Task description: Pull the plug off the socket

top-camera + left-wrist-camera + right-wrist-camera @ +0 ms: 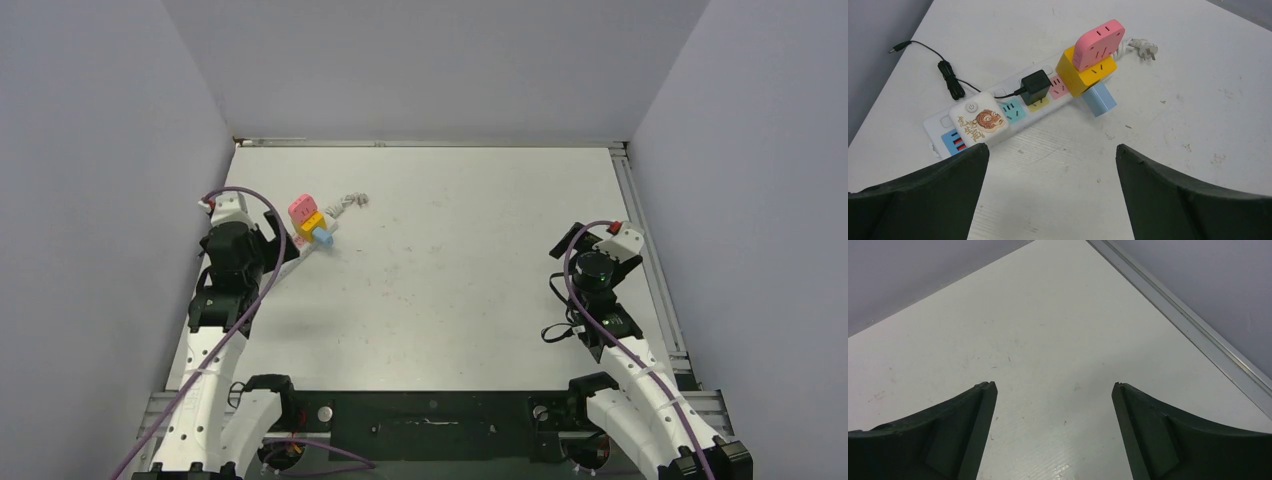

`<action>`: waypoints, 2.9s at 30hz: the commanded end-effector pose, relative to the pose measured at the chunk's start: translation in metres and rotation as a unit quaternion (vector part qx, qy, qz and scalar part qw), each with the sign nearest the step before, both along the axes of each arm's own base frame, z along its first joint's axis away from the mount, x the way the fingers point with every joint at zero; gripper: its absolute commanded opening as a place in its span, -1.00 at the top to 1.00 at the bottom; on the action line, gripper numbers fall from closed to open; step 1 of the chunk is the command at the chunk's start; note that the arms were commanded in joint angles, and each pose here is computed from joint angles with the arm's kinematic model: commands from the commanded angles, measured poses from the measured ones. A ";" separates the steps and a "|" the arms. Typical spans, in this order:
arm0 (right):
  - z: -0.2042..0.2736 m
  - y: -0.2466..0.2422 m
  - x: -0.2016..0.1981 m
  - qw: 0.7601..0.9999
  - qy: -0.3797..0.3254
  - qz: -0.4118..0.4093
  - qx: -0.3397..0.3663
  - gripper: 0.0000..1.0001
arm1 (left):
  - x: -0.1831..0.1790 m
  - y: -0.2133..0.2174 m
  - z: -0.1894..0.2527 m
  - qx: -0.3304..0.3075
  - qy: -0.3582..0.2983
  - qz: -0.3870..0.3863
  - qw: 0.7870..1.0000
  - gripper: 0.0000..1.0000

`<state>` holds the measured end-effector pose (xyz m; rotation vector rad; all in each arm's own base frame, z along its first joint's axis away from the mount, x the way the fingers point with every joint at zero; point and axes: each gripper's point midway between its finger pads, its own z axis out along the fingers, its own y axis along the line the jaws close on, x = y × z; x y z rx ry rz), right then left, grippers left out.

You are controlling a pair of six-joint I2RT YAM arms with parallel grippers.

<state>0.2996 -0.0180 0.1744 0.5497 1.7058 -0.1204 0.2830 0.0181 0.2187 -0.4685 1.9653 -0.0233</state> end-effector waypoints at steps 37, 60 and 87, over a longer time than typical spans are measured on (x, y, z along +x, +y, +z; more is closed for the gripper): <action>0.038 0.030 0.012 0.994 -0.059 0.087 0.028 -0.79 | 0.058 0.032 -0.090 0.016 0.207 -0.074 0.976 -0.92; 0.036 0.035 0.013 0.993 -0.062 0.100 0.030 -0.79 | 0.043 0.022 -0.135 0.021 0.299 -0.073 0.951 -0.92; 0.031 0.035 0.015 0.993 -0.057 0.101 0.029 -0.79 | 0.047 0.008 -0.133 -0.007 0.278 -0.081 0.957 -0.92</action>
